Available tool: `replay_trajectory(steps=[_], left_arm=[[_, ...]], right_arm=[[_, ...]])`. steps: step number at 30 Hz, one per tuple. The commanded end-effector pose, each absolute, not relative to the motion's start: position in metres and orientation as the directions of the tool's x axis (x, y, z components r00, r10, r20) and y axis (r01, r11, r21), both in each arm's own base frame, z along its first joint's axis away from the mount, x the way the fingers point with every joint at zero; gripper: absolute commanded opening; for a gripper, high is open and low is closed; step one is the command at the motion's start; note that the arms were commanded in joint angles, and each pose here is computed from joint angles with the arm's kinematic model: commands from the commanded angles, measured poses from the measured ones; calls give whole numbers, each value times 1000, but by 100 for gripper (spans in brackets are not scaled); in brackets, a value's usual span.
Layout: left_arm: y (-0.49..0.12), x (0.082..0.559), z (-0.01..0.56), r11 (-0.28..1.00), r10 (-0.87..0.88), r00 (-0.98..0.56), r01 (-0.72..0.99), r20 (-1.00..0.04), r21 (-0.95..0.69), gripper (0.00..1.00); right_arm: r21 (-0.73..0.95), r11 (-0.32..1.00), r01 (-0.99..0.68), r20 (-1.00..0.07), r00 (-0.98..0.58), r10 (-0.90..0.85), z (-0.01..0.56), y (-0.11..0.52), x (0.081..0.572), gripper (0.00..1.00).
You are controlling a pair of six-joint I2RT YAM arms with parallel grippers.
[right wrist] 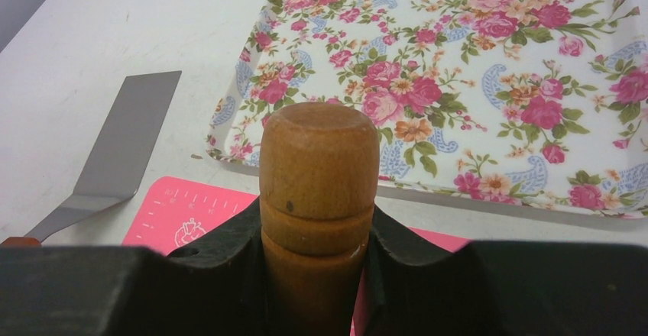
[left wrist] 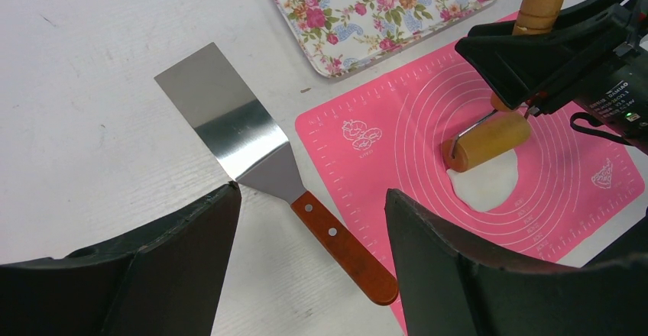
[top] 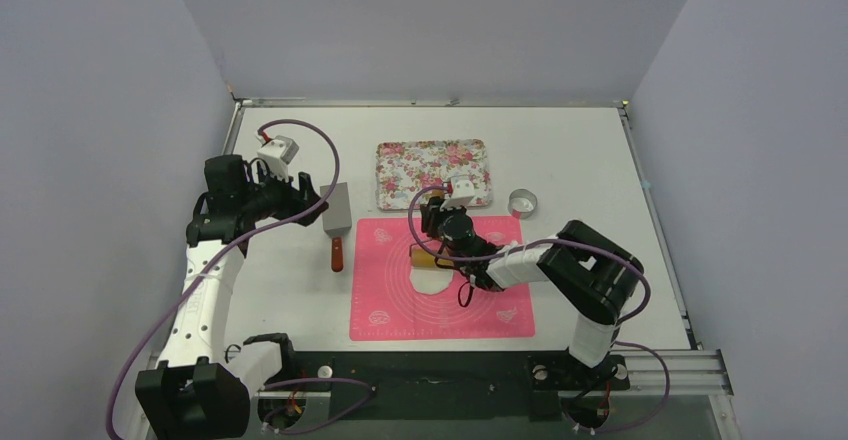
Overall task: Roll out the dumpling wrappers from the dough
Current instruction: Flatten out the dough on the work surface.
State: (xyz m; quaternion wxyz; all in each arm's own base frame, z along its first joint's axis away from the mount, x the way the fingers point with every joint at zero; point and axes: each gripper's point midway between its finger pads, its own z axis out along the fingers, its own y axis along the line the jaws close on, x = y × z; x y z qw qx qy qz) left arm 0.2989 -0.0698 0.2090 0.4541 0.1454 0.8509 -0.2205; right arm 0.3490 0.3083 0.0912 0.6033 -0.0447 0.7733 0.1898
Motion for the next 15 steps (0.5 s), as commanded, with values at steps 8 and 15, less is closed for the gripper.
replay_trajectory(steps=[8,15], left_arm=[[-69,308,231,857,54,-483,472,-874,-208,68],[-70,306,232,856,56,-477,475,-877,-204,68]], right_arm=[[59,939,-339,-886,-450,-107,-5,284,278,0],[52,917,-396,-870,-469,-154,-11,289,248,0]])
